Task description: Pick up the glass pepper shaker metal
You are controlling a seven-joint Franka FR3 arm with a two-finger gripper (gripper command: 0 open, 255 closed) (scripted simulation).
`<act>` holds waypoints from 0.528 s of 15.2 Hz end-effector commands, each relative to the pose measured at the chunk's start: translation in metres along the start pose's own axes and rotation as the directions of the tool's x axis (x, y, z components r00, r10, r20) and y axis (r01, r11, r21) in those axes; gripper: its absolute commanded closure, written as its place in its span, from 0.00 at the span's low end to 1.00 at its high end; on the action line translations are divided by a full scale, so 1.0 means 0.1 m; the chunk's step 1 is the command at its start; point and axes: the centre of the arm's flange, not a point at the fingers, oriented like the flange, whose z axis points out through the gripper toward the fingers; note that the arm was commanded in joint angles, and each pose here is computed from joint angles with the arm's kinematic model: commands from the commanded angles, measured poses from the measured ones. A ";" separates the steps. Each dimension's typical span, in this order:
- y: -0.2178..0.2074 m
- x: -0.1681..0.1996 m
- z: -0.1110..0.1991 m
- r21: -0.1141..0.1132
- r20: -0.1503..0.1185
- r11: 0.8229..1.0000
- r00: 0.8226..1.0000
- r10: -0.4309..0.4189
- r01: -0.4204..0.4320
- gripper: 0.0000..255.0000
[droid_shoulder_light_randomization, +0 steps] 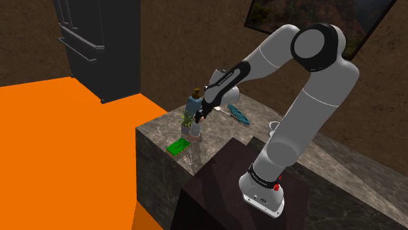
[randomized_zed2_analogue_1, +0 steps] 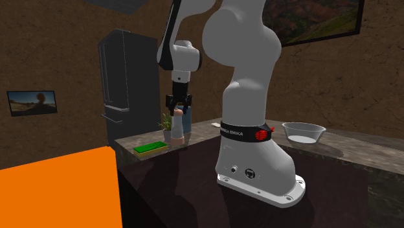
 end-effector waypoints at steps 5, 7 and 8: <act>-0.01 0.03 -0.20 0.000 0.003 1.000 1.000 0.000 0.000 1.00; -0.01 0.05 -0.30 0.000 0.003 1.000 1.000 0.000 0.000 1.00; -0.01 0.06 -0.35 0.000 0.003 1.000 1.000 0.000 0.000 1.00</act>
